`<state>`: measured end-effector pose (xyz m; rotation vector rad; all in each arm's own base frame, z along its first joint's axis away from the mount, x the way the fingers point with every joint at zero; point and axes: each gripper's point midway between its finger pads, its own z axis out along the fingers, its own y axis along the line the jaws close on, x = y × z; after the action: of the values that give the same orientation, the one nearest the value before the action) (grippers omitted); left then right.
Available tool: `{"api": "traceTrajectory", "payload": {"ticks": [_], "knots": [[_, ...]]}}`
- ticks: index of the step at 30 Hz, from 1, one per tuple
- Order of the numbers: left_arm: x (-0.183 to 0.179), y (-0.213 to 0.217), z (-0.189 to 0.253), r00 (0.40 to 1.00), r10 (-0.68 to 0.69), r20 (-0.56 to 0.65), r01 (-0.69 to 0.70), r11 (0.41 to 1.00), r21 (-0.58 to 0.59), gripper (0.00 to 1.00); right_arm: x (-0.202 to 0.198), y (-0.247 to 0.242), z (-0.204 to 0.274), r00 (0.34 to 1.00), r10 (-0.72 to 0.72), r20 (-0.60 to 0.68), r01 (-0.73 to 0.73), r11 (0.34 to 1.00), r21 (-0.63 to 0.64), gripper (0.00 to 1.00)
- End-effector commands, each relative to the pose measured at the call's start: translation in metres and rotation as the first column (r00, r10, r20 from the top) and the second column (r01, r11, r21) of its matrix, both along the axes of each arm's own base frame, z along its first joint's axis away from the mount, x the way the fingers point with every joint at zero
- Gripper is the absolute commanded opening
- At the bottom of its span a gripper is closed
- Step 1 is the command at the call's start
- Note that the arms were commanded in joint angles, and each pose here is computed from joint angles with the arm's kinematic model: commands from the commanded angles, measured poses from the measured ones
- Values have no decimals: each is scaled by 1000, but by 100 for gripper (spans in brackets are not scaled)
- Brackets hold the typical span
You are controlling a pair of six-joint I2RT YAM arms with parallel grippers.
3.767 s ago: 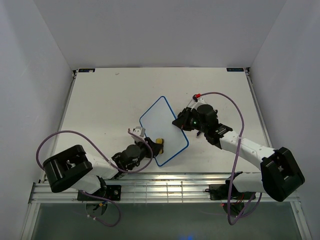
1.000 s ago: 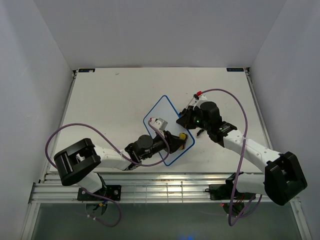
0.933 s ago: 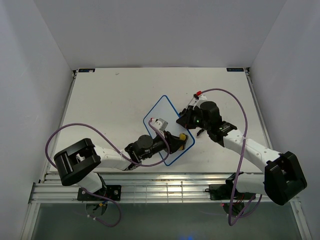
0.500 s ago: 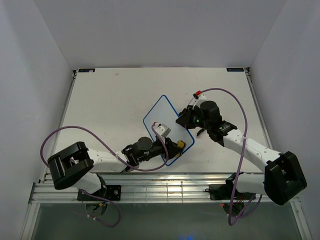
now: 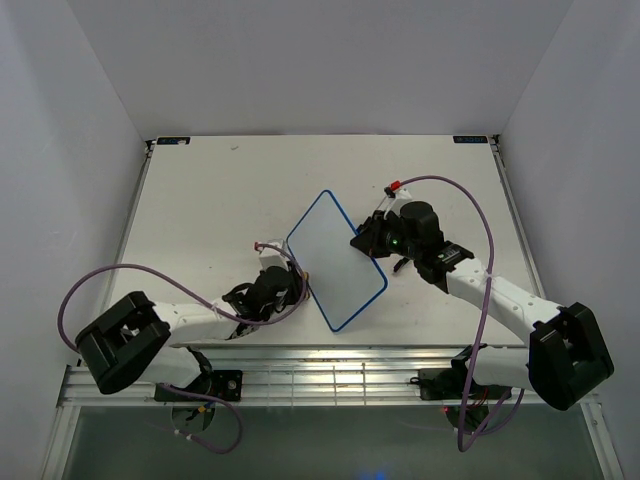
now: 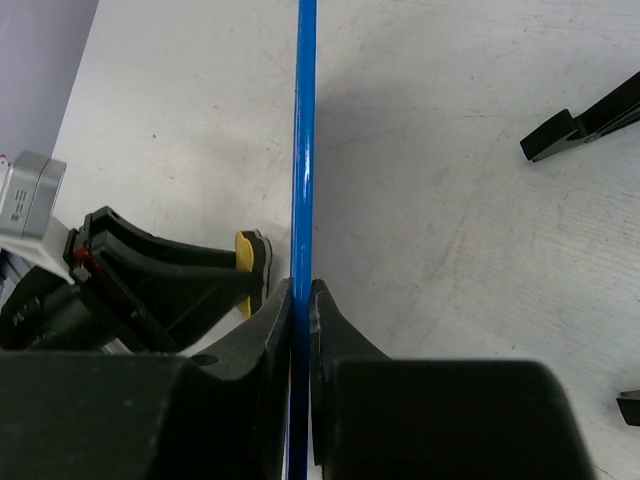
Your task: Erase the whiteboard
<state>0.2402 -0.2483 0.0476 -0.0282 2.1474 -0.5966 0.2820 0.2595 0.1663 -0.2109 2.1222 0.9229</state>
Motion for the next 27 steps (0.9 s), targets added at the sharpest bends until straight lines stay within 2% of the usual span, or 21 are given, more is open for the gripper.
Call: {"api": "traceTrajectory", "payload": {"ticks": [1, 3, 6, 9, 13, 17, 18, 21, 27], "knots": [[4, 54, -17, 964, 253, -83, -247, 966, 74, 5, 13, 5, 26, 994, 27, 110, -27, 1000, -8, 8], [10, 68, -15, 937, 338, -85, -331, 939, 93, 6, 15, 3, 24, 992, 38, 118, -34, 999, -39, 8], [5, 90, -24, 907, 404, -116, -378, 905, 194, 8, 15, 3, 21, 992, 63, 110, -54, 995, -80, 8], [4, 98, -26, 889, 441, -127, -400, 881, 254, 15, 22, 5, 31, 985, 95, 147, -77, 989, -123, 8], [2, 102, -27, 882, 453, -132, -403, 869, 287, 23, 26, -2, 35, 983, 127, 130, -95, 969, -228, 8], [1, 100, -31, 881, 448, -153, -386, 867, 315, 36, 27, -8, 35, 982, 154, 112, -114, 946, -303, 8], [0, 99, -31, 882, 444, -159, -380, 868, 319, 47, 27, -9, 35, 982, 159, 105, -118, 940, -320, 8], [0, 96, -33, 884, 435, -170, -367, 873, 320, 68, 25, -13, 32, 979, 189, 70, -150, 916, -371, 8], [4, 89, -23, 897, 409, -164, -351, 888, 298, 83, 16, -10, 18, 966, 259, 1, -237, 886, -398, 16]]}}
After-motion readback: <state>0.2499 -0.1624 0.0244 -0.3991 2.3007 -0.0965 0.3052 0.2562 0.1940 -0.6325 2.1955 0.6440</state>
